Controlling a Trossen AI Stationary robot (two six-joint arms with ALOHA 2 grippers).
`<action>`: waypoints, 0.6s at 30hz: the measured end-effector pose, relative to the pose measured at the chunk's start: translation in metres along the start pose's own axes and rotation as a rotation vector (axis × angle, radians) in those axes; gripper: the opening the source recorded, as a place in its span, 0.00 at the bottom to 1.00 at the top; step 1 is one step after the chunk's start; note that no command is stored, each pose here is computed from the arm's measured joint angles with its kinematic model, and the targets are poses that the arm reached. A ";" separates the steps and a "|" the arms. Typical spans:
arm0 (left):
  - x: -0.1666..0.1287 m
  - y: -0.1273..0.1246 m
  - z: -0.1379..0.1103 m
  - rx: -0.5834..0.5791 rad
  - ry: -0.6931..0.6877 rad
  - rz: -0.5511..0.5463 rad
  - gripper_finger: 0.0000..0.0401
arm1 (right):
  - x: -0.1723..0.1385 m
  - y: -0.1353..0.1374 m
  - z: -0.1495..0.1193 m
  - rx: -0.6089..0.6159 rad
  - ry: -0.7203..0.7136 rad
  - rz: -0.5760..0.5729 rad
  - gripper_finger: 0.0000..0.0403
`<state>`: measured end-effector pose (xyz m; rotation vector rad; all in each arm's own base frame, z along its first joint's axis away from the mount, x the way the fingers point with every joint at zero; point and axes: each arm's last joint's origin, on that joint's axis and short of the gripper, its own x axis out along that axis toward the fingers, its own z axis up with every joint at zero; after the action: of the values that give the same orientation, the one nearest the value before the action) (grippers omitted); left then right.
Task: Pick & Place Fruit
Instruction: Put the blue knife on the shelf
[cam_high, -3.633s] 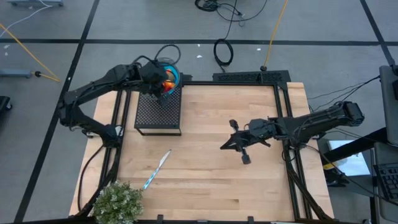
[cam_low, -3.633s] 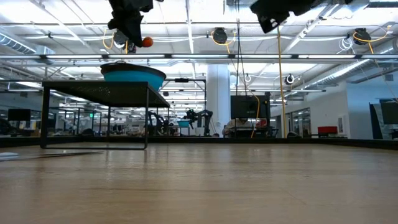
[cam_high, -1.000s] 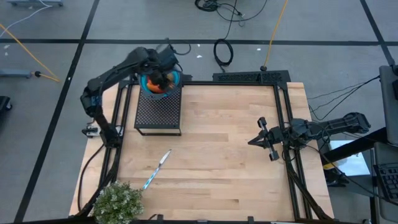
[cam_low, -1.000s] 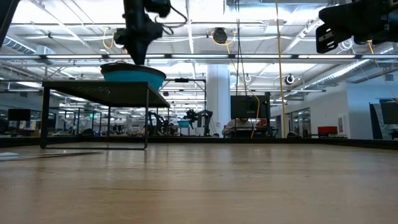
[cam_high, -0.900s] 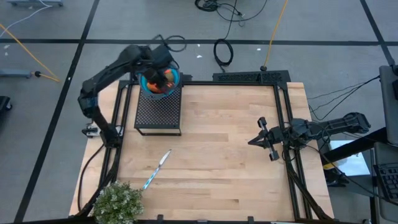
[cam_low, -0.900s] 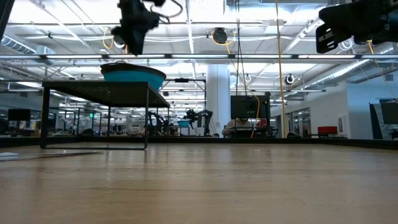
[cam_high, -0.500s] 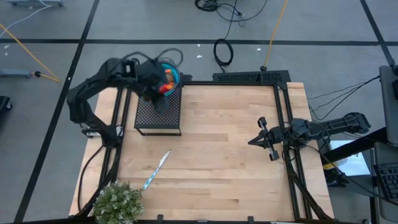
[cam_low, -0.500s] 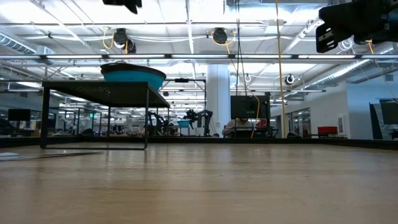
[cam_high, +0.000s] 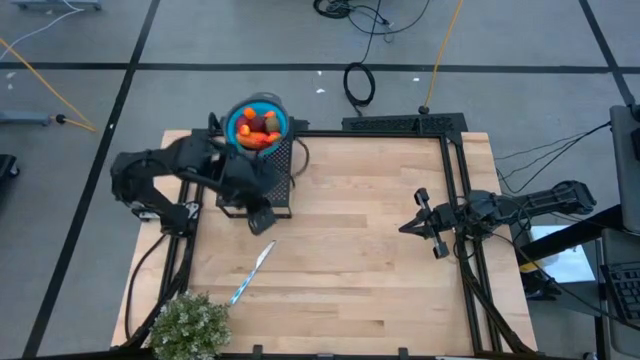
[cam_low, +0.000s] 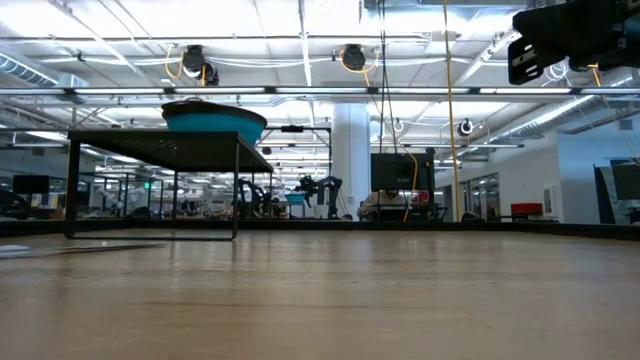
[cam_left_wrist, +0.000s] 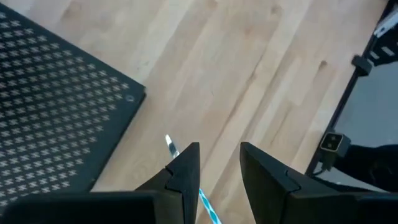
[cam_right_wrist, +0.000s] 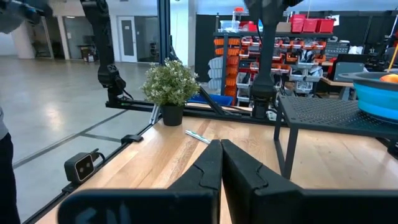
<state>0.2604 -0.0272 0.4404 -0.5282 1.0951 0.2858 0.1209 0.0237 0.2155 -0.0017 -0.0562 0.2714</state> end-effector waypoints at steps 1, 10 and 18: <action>0.004 -0.005 -0.001 0.009 0.003 0.002 0.28 | 0.000 0.000 0.000 0.000 0.000 0.000 0.00; 0.047 -0.039 -0.017 0.013 0.100 0.061 0.28 | 0.000 0.000 0.000 0.000 -0.001 0.000 0.00; 0.105 -0.047 -0.046 -0.163 0.273 0.187 0.28 | 0.000 0.000 0.001 -0.001 -0.006 0.000 0.00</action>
<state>0.2930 -0.0951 0.3426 -0.6230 1.3972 0.4796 0.1210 0.0237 0.2161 -0.0019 -0.0628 0.2714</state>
